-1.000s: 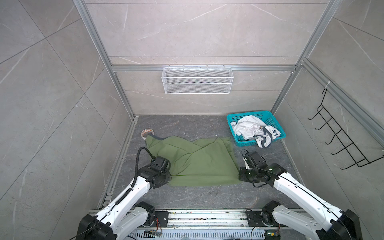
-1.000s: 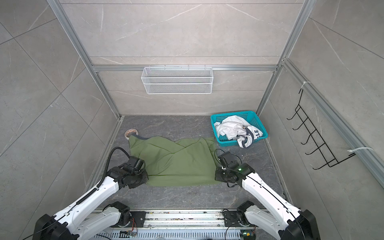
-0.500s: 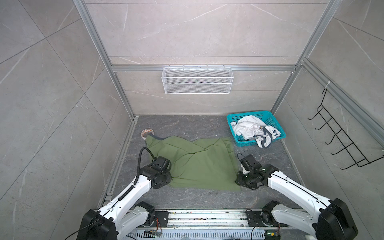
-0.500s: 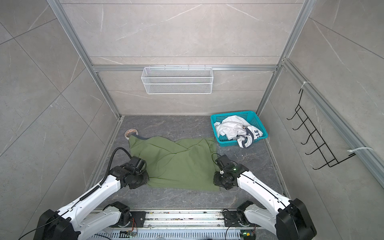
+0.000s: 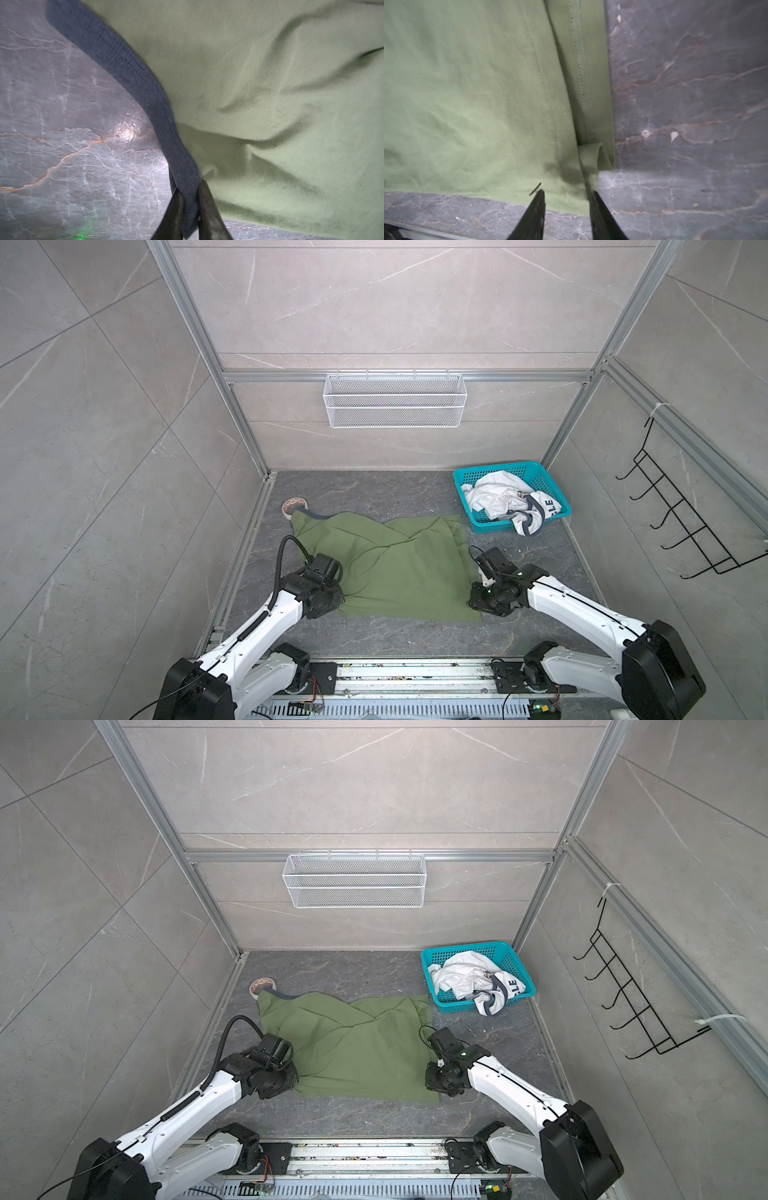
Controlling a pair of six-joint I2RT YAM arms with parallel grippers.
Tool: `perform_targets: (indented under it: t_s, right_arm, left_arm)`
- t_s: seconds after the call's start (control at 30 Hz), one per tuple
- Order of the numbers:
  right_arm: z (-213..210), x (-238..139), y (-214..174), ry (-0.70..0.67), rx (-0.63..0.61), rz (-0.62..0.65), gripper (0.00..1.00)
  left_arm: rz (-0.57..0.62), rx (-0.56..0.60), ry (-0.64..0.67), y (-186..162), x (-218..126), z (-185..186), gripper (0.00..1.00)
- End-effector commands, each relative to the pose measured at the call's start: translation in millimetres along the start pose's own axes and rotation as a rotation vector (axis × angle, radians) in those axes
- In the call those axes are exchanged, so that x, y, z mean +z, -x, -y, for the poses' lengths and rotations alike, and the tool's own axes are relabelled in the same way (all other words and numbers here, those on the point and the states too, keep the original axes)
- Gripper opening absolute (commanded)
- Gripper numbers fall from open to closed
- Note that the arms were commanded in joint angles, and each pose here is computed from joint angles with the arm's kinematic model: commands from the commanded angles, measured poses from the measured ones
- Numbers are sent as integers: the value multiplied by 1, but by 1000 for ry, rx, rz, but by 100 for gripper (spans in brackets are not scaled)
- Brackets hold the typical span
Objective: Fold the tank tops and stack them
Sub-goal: 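Close both grippers on the tank top's near edge, trim and hem, then lift the tank top with both grippers and swing it away from the robot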
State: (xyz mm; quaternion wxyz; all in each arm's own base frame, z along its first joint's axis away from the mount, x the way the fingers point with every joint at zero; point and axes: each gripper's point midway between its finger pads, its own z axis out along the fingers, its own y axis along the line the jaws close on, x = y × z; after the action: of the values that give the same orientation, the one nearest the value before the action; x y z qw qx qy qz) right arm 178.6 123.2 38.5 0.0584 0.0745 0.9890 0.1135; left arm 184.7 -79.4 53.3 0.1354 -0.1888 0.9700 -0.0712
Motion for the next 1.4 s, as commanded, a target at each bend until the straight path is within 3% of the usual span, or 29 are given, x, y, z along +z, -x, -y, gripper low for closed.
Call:
perform_targets:
  t_s: [0.0, 0.37, 0.73, 1.03, 1.37]
  right_arm:
    - [5, 7, -5, -19, -6, -21, 39]
    - [-2, 16, -10, 15, -11, -56, 36]
    - [-1, 19, -10, -4, -24, -69, 46]
    - [-2, 10, -7, -19, -39, -44, 21]
    - [-18, -59, 18, 3, -96, 121, 2]
  left_arm:
    - [6, 14, 5, 1, 0, -1, 15]
    - [3, 15, 8, 0, 1, -1, 15]
    - [4, 13, 8, -2, 2, -3, 15]
    - [10, 16, 7, 1, 1, -2, 15]
    - [125, 45, 12, 35, -32, 11, 15]
